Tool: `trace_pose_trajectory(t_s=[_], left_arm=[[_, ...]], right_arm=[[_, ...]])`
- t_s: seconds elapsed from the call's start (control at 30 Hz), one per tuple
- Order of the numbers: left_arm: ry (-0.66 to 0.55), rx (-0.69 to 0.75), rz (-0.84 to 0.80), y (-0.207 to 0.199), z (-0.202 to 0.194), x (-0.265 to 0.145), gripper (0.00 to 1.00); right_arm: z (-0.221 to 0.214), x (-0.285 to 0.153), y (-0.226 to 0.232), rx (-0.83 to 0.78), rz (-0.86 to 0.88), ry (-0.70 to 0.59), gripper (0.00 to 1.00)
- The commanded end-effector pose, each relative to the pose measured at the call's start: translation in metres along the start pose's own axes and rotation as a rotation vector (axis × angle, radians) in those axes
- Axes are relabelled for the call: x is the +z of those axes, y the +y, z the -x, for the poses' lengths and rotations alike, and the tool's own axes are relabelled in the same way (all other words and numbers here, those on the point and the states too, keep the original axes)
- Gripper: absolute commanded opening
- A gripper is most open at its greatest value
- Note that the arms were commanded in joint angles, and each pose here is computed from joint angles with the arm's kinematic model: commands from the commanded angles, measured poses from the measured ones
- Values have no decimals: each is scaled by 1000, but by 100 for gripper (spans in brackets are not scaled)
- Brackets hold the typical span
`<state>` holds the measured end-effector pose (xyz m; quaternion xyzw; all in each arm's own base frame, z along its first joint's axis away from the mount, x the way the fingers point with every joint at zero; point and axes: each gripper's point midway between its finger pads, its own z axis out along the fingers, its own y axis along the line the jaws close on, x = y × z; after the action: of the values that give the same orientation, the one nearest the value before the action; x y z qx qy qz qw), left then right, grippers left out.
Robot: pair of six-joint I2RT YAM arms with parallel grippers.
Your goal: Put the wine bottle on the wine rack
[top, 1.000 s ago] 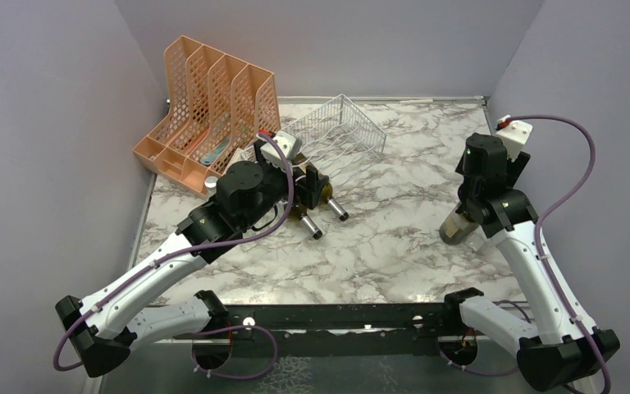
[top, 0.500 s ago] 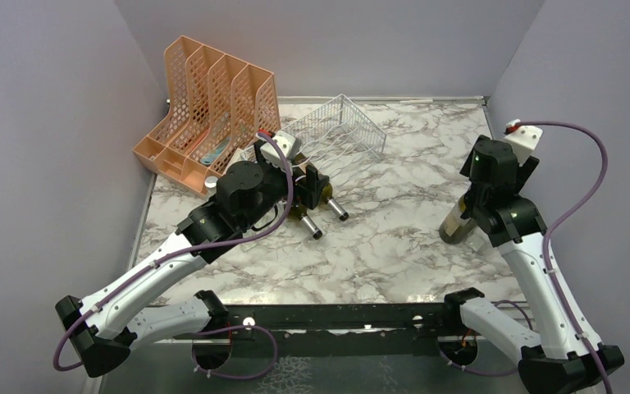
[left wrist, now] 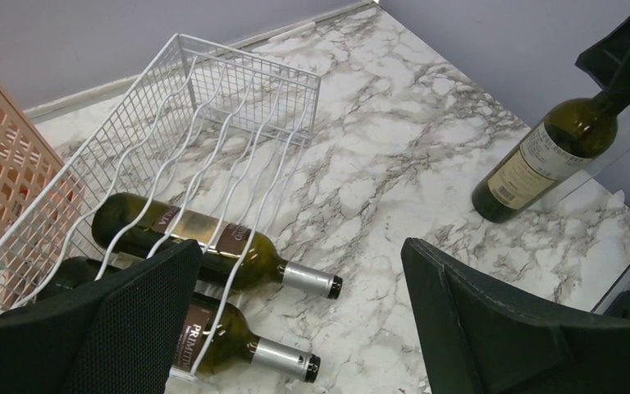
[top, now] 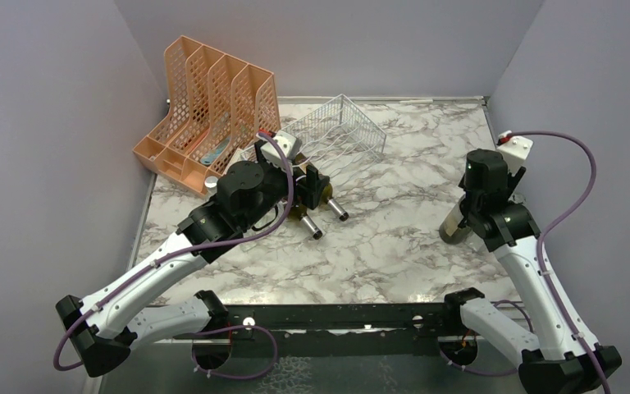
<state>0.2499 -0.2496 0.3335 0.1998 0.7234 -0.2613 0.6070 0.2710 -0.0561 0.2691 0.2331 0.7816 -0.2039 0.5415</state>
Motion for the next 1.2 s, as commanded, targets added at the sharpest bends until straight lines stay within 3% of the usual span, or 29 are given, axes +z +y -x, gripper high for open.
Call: trace_pose_trajectory(t_s=[0.0,0.27,0.4,0.73,0.93,1.17], left_arm=[[-2,-10,-21,-5,1,1,99],[4,-11,-23,-6,-2,6,99],[-16,-25,-53,-12,-2,10,99],[-51,-17,-261,-47,-20,25,99],[-37,-64,-501,-88,-52,38,99],[96,-40,-607,-109,-107,63,95]], right_arm=[[-10,-1,-4,6,0,8,53],[6,-7,6,1,85,-21,12],[15,-20,38,-33,293,-12,1],[12,-84,117,-36,870,82,1],[12,-110,139,-11,1052,116,1],[14,-127,153,10,1174,138,1]])
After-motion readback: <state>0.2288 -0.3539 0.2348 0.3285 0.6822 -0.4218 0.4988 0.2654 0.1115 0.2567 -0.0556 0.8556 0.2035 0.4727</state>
